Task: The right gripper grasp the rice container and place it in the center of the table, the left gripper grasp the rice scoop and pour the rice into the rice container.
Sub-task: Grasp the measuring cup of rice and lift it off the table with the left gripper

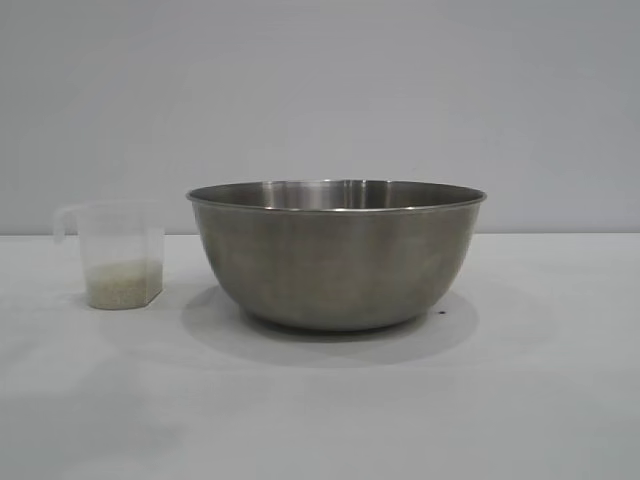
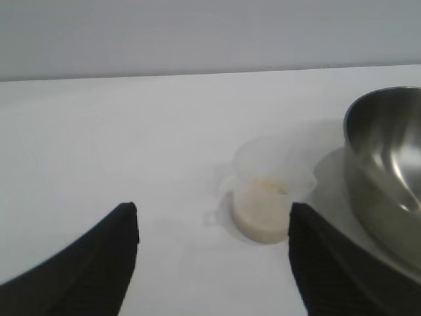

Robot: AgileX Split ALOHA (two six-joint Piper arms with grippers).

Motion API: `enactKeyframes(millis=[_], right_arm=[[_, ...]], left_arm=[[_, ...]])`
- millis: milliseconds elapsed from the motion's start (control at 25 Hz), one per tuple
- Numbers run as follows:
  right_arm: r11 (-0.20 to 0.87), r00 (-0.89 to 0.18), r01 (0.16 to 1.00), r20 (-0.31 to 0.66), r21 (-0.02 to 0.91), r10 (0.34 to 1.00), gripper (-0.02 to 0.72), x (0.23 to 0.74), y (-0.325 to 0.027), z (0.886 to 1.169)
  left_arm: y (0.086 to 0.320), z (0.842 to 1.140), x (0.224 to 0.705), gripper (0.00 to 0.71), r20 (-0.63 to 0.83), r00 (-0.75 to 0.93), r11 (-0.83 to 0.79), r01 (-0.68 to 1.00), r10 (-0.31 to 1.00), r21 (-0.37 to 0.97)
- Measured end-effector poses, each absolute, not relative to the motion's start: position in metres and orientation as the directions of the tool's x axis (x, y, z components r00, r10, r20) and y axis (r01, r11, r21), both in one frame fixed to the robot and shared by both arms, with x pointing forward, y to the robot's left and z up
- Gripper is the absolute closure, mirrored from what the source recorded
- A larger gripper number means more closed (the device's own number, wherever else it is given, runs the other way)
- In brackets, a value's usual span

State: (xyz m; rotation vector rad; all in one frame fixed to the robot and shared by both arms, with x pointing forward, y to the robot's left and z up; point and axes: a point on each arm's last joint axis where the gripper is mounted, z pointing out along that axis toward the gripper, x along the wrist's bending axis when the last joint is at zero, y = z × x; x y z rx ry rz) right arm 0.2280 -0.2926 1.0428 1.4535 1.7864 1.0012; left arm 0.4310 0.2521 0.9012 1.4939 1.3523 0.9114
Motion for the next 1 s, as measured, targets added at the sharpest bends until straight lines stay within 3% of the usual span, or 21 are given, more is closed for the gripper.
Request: enactKeyframes(millis=[240, 1000], right_arm=[[0.109, -0.203, 0.509, -0.004, 0.854, 0.979, 0.161, 0.228, -0.293, 1.043], [0.112, -0.205, 0.508, -0.006, 0.854, 0.979, 0.161, 0.228, -0.293, 1.043]], left_arm=[[0.246, 0.871, 0.442, 0.280, -0.077, 0.125, 0.015, 0.437, 0.989, 0.899], [0.241, 0.886, 0.479, 0.280, 0.025, 0.096, -0.054, 0.307, 0.995, 0.950]])
